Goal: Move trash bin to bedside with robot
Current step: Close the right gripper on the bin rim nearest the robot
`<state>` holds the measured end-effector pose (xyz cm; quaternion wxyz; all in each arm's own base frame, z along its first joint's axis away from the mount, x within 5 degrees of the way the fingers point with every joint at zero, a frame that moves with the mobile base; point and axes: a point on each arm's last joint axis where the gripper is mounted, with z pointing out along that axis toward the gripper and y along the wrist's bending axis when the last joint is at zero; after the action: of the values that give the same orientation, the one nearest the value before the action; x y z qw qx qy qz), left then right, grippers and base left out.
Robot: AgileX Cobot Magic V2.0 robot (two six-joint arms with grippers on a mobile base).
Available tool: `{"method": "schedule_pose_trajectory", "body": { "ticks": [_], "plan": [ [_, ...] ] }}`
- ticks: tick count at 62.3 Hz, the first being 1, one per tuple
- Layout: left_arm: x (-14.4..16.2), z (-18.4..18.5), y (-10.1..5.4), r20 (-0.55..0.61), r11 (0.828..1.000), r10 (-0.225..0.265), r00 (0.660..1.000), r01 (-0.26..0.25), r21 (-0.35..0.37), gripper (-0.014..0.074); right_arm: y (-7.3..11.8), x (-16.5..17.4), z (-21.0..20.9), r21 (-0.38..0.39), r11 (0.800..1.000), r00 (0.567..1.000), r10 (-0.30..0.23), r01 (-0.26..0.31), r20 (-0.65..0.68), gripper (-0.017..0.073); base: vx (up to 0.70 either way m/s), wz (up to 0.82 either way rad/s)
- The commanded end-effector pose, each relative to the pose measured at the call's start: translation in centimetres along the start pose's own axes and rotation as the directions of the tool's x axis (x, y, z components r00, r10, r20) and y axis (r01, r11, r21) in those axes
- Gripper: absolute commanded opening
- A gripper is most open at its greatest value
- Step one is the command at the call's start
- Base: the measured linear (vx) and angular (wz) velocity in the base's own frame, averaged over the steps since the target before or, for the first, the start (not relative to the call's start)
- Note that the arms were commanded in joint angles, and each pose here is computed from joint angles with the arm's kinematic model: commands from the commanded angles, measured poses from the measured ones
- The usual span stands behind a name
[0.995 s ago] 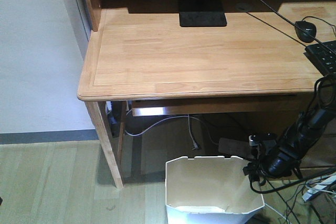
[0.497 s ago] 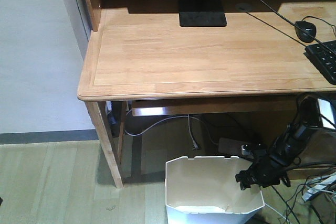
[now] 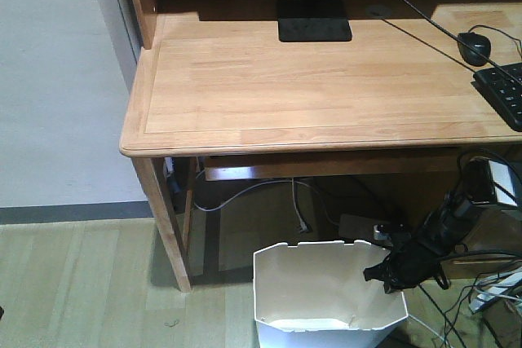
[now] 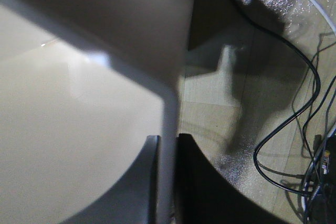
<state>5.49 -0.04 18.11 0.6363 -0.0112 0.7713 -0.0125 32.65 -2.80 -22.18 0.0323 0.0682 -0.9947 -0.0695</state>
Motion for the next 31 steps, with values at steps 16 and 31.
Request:
{"method": "schedule_pose_trajectory", "body": {
  "ticks": [16,31],
  "plan": [
    [-0.1,0.0,0.0,0.065,1.0,-0.007,0.998,0.007,0.005,-0.0006,0.7,-1.4,-7.1,0.02,0.999,0.993,-0.05,0.048,0.103,-0.0008,0.0,0.0],
    [-0.1,0.0,0.0,0.065,1.0,-0.007,0.998,0.007,0.005,-0.0006,2.2,-1.3,-12.1,-0.051,0.994,0.983,-0.086,0.095,0.162,-0.0006,0.0,0.0]
  ]
}}
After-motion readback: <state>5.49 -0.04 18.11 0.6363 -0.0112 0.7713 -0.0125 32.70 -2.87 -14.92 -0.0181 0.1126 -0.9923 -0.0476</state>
